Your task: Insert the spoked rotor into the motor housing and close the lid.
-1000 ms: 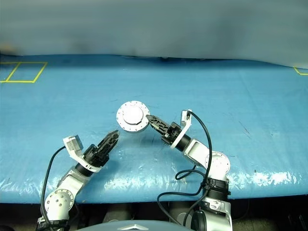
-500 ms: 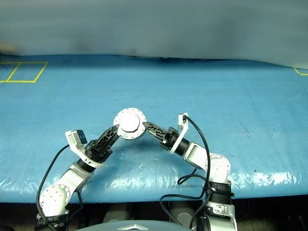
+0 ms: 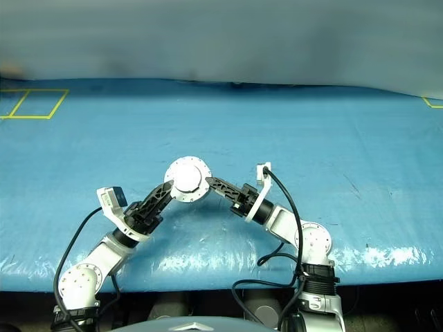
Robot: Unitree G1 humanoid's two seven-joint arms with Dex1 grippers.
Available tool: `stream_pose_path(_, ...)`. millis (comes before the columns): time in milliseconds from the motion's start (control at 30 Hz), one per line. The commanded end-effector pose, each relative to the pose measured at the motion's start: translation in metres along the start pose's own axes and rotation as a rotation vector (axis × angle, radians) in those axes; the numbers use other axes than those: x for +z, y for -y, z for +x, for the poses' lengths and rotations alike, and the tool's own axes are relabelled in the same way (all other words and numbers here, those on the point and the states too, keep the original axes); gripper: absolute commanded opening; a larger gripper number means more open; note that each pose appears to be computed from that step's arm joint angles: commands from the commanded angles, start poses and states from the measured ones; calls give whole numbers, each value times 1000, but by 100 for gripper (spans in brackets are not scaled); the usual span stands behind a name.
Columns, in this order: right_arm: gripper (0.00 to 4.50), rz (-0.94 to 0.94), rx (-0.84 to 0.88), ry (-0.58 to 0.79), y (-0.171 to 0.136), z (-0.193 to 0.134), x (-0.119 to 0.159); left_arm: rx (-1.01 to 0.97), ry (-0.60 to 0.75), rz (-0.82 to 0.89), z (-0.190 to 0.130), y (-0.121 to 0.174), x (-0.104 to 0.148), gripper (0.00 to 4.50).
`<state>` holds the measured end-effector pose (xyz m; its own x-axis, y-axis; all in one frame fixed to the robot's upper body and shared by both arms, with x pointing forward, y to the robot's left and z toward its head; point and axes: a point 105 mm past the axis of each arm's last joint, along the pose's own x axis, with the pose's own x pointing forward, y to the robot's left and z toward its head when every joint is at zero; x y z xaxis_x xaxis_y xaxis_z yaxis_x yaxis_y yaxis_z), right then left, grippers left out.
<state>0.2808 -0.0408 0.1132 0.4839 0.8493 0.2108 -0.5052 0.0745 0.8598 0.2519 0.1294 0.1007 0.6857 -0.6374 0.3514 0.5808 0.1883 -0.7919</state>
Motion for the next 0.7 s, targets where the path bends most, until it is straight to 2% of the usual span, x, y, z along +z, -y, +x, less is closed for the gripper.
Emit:
stream_pose_path(33, 118, -31, 193, 4, -35, 16, 0, -23, -81, -44, 5, 3, -19, 447)
stream_pose_path(700, 118, -34, 192, 111, -33, 18, 16, 1, -89, -25, 4, -2, -20, 447)
